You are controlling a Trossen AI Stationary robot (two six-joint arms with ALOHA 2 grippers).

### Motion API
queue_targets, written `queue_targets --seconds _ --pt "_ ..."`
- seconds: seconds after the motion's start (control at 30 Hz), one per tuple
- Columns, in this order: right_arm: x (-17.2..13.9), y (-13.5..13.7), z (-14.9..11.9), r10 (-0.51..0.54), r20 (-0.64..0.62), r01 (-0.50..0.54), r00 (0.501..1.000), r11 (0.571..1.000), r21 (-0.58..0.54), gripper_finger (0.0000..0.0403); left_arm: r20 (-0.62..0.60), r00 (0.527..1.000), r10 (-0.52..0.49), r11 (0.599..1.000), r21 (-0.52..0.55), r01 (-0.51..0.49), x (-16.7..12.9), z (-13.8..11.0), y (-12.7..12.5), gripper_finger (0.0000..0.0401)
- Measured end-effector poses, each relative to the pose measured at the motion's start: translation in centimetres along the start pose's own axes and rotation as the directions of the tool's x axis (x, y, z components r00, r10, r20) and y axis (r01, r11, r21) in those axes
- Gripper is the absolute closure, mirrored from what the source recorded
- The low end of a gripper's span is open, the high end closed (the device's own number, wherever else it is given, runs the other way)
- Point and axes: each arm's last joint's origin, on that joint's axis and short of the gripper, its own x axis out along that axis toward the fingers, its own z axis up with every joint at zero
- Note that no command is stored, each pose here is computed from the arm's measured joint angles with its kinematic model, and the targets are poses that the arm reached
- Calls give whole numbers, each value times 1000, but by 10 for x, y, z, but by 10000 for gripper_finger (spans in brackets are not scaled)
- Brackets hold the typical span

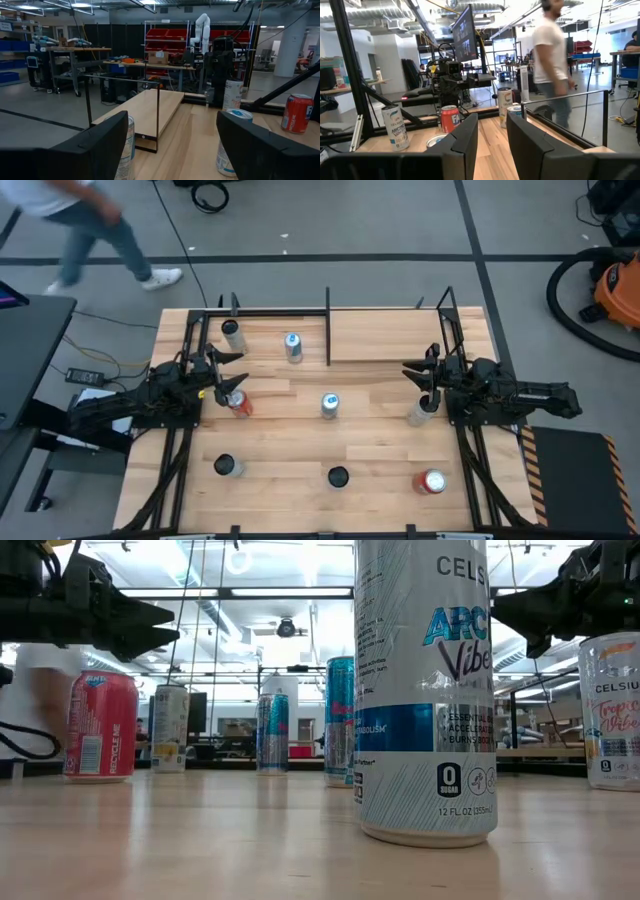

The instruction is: Place canned beverage on shelf

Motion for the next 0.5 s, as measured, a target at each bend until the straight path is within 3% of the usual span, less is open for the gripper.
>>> queue_targets --seconds 0.5 --pt "0 0 0 0 0 0 1000 1000 0 290 0 1000 0 1000 -15 0 0 0 0 88"
